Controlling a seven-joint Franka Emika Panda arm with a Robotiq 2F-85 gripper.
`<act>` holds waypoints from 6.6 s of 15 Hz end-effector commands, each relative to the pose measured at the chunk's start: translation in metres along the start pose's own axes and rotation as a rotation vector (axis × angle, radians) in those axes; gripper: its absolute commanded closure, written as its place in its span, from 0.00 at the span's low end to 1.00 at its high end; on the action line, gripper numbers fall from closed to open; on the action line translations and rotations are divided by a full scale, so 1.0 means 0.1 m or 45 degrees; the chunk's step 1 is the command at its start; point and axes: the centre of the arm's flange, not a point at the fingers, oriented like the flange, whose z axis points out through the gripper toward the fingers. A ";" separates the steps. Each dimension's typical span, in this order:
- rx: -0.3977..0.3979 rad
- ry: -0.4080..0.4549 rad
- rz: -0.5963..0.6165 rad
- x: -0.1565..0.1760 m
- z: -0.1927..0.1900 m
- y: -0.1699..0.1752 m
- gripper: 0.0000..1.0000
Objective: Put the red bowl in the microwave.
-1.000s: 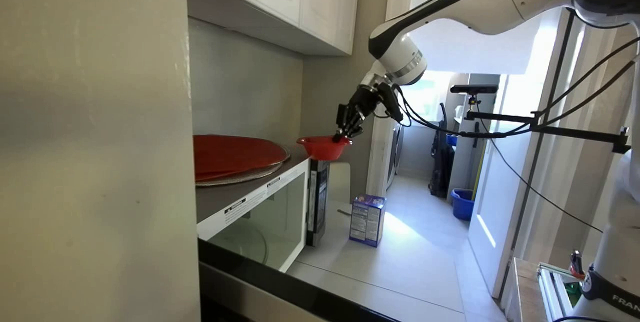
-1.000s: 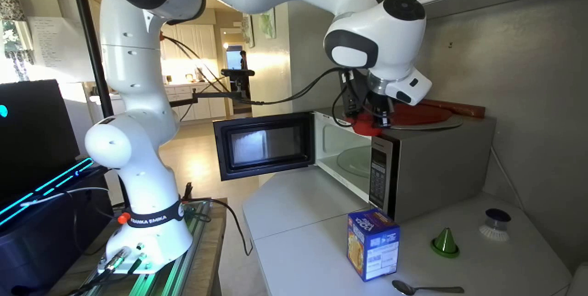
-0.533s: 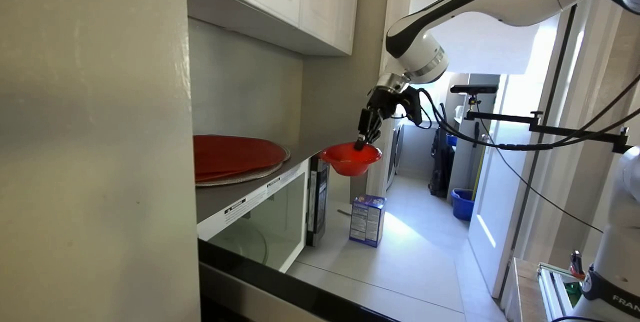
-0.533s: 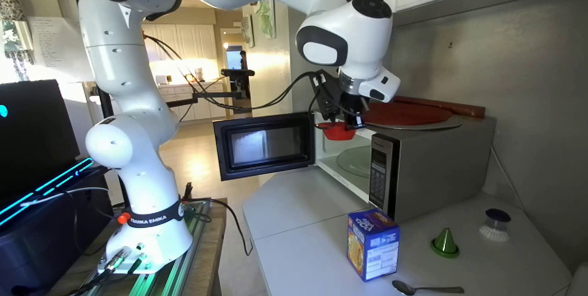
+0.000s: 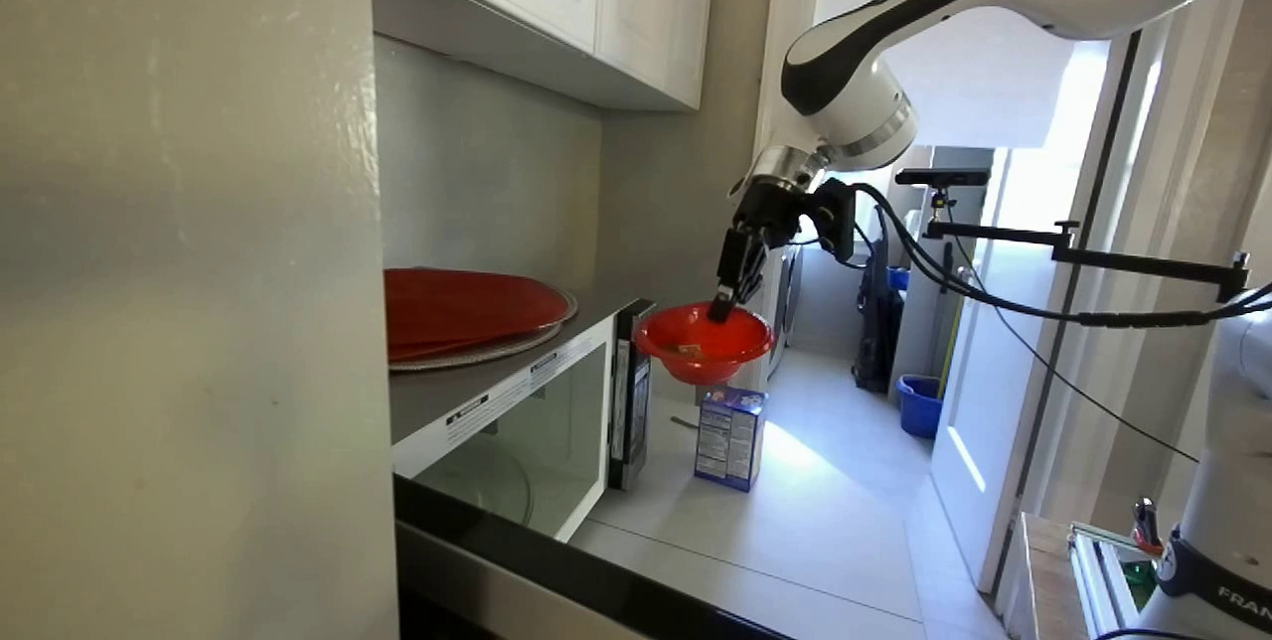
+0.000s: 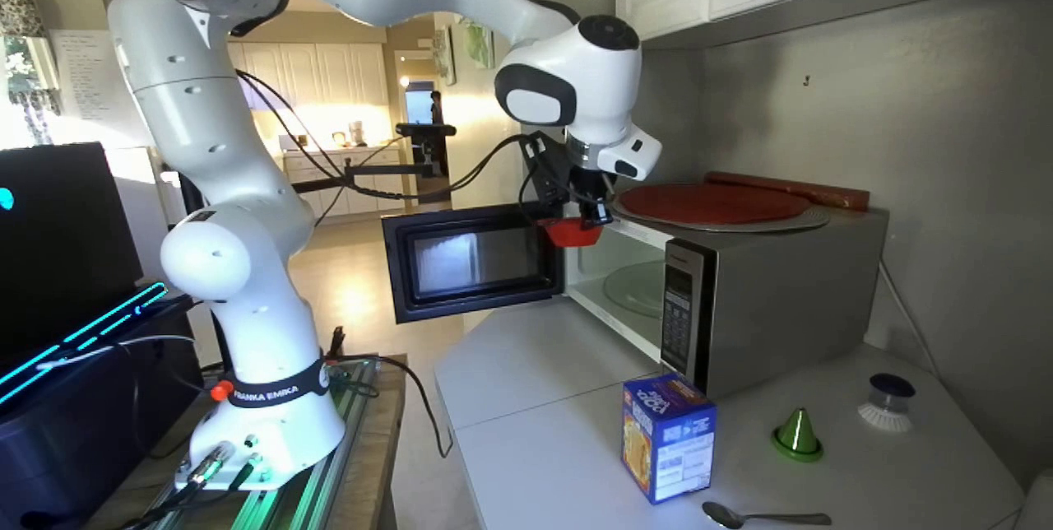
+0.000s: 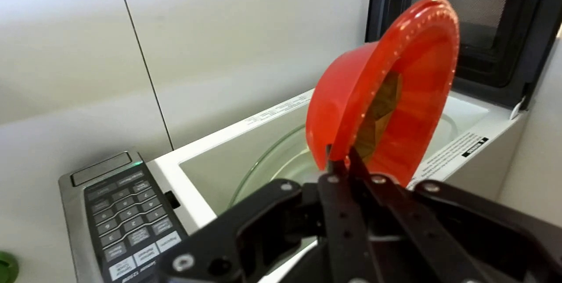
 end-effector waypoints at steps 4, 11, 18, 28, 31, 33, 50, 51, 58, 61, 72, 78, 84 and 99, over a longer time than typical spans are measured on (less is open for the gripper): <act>-0.002 0.132 0.260 0.13 0.66 -0.40 0.99; -0.048 0.197 0.604 0.25 1.20 -0.10 0.99; -0.040 0.181 0.648 0.13 1.45 -0.26 0.96; -0.075 0.300 0.770 0.15 1.85 -0.18 0.99; -0.028 0.301 0.800 0.14 1.95 -0.11 0.99; 0.010 0.305 0.817 0.15 2.03 -0.12 0.99; 0.067 0.600 0.784 0.29 2.65 -0.02 0.99; 0.069 0.610 0.782 0.30 2.68 -0.02 0.99; 0.105 0.685 0.741 0.41 2.86 -0.16 0.99; 0.103 0.714 0.719 0.47 2.93 -0.22 0.99; 0.033 0.628 0.694 0.11 2.93 -0.03 0.08; 0.047 0.590 0.696 -0.15 2.74 0.01 0.00; 0.040 0.537 0.650 -0.50 2.40 -0.02 0.00; -0.267 0.214 0.486 -1.66 1.12 0.27 0.00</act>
